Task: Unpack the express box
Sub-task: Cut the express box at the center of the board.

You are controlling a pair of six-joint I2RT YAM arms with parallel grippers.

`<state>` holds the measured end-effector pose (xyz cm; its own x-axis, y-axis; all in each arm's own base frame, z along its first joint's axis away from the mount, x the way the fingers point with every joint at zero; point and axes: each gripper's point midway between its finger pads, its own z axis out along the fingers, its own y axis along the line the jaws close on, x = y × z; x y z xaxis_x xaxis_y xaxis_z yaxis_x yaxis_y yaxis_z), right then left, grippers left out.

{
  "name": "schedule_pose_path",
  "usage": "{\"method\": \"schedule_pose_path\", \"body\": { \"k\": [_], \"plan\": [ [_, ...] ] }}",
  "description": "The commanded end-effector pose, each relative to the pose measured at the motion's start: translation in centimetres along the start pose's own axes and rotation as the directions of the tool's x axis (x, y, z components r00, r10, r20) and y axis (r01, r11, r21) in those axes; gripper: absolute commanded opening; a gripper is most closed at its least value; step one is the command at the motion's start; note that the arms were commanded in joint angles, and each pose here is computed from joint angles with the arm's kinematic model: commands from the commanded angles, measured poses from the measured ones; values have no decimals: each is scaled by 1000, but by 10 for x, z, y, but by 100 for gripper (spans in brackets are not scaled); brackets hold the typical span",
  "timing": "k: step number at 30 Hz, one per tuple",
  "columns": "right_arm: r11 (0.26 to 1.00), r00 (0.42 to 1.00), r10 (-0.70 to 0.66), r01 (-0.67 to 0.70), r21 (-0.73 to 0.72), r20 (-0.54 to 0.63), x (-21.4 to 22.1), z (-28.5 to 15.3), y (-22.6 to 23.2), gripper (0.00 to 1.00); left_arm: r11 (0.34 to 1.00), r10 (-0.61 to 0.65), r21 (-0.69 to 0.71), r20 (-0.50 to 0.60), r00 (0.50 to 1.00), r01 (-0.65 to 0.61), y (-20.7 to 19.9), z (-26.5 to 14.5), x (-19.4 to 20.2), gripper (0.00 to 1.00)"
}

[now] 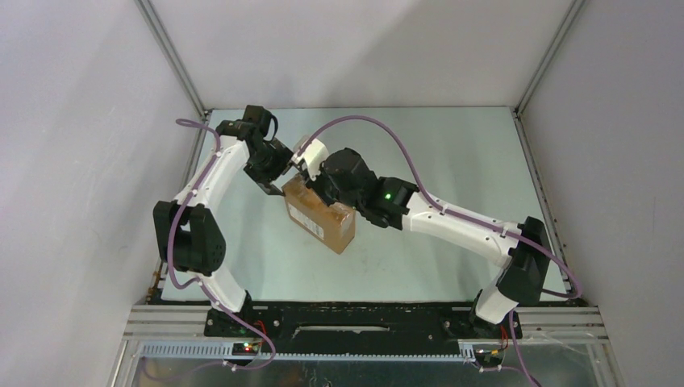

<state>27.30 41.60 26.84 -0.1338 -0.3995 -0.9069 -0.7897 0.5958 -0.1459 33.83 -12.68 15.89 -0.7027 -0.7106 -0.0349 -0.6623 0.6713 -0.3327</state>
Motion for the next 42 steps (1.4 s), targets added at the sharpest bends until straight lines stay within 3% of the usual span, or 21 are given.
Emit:
{"method": "schedule_pose_path", "body": {
  "k": [1,28,37,42],
  "plan": [
    [999,976,-23,31,36,-215,50,-22,-10,0,979,-14,-204,28,1000,19,45,29,-2,77],
    [998,951,-17,35,54,-308,62,-51,-20,0,979,1,-202,53,999,9,46,25,-5,77],
    [999,962,22,-9,48,-271,50,-53,-26,0,989,148,-31,116,982,-146,7,-5,-18,99],
    [997,966,69,-59,46,-247,39,-58,-32,0,962,234,102,173,957,-253,-19,-35,-20,100]
  ]
}}
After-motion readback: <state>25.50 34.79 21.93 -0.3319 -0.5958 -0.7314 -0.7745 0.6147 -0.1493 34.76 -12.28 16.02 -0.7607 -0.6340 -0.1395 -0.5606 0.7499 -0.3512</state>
